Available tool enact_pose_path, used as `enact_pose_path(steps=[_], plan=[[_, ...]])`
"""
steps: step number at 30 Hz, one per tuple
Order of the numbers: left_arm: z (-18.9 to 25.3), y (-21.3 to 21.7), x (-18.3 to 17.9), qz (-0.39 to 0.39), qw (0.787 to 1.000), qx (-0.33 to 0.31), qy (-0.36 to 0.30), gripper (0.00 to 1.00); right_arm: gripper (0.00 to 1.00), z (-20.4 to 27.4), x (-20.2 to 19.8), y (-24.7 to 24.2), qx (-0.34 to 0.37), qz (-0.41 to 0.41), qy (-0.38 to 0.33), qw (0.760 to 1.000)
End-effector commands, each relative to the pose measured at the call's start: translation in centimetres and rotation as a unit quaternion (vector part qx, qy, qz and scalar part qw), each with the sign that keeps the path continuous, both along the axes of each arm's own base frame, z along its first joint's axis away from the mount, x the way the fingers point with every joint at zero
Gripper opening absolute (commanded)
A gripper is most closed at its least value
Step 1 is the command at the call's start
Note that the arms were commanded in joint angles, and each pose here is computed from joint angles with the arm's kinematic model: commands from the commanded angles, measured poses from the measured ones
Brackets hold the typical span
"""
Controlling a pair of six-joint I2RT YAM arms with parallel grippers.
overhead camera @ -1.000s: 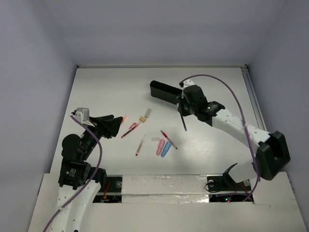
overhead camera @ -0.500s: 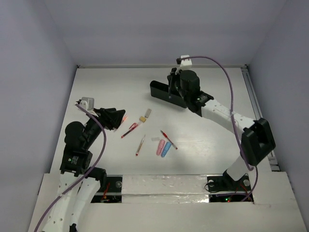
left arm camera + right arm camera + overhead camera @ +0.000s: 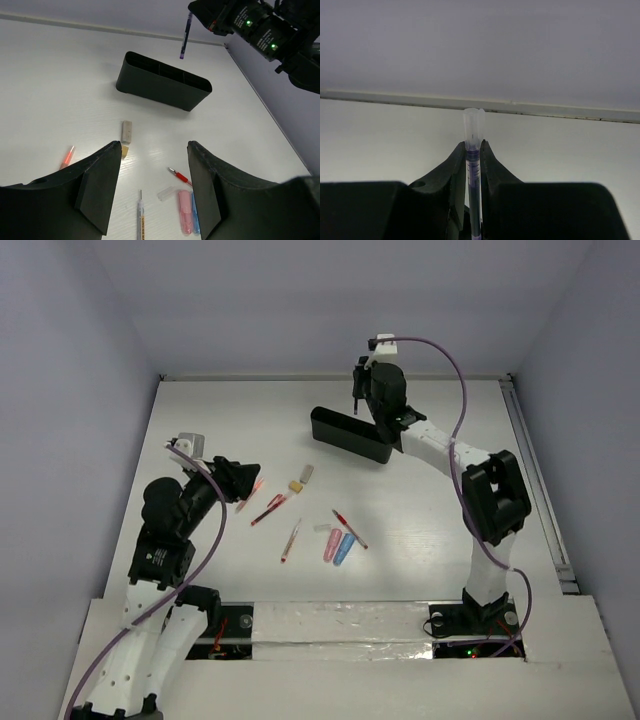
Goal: Sort the stationery into containers
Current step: Place the pen in the storage box.
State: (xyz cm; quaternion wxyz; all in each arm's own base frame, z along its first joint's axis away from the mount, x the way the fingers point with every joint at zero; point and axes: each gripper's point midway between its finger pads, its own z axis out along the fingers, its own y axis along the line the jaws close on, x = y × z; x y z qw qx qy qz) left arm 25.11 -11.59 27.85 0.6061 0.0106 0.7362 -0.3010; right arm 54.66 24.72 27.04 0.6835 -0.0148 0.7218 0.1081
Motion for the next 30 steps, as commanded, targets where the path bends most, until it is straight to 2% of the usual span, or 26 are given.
enact_pose_path(steps=[1, 13, 21, 24, 25, 29, 30], plan=[[2.8, -0.1, 0.2, -0.003, 0.999, 0.003, -0.04, 0.51, 0.0, 3.1, 1.0, 0.5, 0.013, 0.002, -0.047, 0.999], [2.4, -0.1, 0.4, -0.006, 0.999, 0.003, -0.035, 0.51, 0.0, -2.0, 0.0, 0.8, 0.02, 0.019, -0.013, 1.0], [2.3, -0.2, 0.4, -0.006, 0.999, 0.003, -0.033, 0.52, 0.0, -3.0, -0.6, 0.5, 0.018, 0.02, -0.013, 1.0], [2.4, -0.2, 0.3, -0.008, 0.999, 0.002, -0.036, 0.52, 0.13, -2.2, -1.2, 0.6, 0.024, 0.03, -0.025, 0.999], [2.5, -0.2, 0.3, -0.006, 0.999, 0.001, -0.037, 0.52, 0.23, -2.0, -1.3, 0.7, 0.024, 0.034, -0.025, 0.999], [2.3, -0.2, 0.4, -0.006, 0.999, 0.002, -0.033, 0.52, 0.34, -1.4, -1.9, 0.6, 0.025, 0.04, -0.025, 0.999], [2.4, -0.2, 0.4, -0.007, 0.999, 0.002, -0.035, 0.52, 0.4, -0.7, -2.3, 0.5, 0.03, 0.044, -0.031, 0.998]])
